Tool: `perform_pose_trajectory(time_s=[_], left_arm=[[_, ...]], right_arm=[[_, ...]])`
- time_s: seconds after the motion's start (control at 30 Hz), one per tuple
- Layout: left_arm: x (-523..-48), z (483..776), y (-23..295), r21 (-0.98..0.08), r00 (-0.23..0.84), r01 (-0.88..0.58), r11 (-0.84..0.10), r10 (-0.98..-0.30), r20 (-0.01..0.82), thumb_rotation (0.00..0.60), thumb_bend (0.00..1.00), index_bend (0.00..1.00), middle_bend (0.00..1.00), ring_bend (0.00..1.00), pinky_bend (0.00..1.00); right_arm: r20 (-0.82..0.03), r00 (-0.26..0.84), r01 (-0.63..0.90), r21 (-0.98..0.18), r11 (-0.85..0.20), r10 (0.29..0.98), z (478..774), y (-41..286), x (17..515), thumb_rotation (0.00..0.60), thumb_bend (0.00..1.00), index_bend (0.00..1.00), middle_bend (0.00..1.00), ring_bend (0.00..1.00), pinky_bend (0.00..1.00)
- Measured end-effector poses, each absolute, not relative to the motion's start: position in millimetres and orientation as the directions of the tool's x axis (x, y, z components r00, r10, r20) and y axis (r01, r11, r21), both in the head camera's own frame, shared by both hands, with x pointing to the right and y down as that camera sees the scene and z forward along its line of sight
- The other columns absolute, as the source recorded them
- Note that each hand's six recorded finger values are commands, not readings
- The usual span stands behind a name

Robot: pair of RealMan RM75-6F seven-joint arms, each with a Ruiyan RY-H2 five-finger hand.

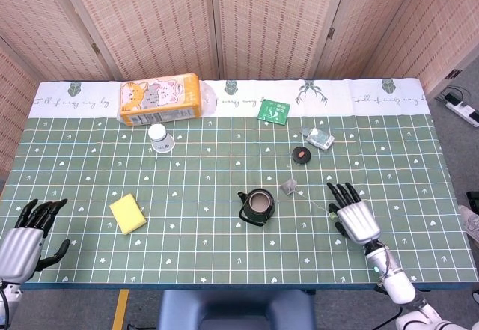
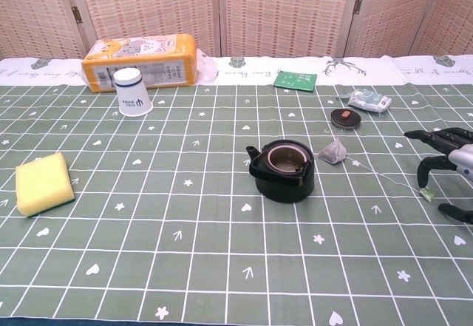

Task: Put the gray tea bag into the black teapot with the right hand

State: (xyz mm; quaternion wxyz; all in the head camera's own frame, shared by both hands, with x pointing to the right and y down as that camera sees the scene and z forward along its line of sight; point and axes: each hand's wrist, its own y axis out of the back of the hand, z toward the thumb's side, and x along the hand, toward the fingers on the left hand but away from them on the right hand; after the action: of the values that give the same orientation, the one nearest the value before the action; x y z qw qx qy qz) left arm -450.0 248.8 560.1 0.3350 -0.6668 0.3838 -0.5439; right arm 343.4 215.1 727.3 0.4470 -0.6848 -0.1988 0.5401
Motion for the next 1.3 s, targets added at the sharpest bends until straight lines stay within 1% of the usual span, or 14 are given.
perform_pose_trajectory(time_s=[0.7, 1.3], left_arm=[[-452.0, 557.1, 247.5, -0.869, 0.113, -0.157, -0.469, -0.883, 0.456, 0.600, 0.37, 0.06, 0.11, 0.09, 0.01], [-451.6, 557.2, 247.0, -0.870, 0.122, -0.161, -0.466, -0.884, 0.451, 0.600, 0.37, 0.05, 0.11, 0.09, 0.01]], right_arm=[[-0.577, 0.345, -0.247, -0.817, -0.522, 0.740, 735.5, 209.5, 336.2, 0.600, 0.38, 0.41, 0.00, 0.00, 0.00], [-0.588, 0.330, -0.258, -0.809, -0.529, 0.738, 738.0, 207.9, 339.1, 0.600, 0.38, 0.49, 0.00, 0.00, 0.00]])
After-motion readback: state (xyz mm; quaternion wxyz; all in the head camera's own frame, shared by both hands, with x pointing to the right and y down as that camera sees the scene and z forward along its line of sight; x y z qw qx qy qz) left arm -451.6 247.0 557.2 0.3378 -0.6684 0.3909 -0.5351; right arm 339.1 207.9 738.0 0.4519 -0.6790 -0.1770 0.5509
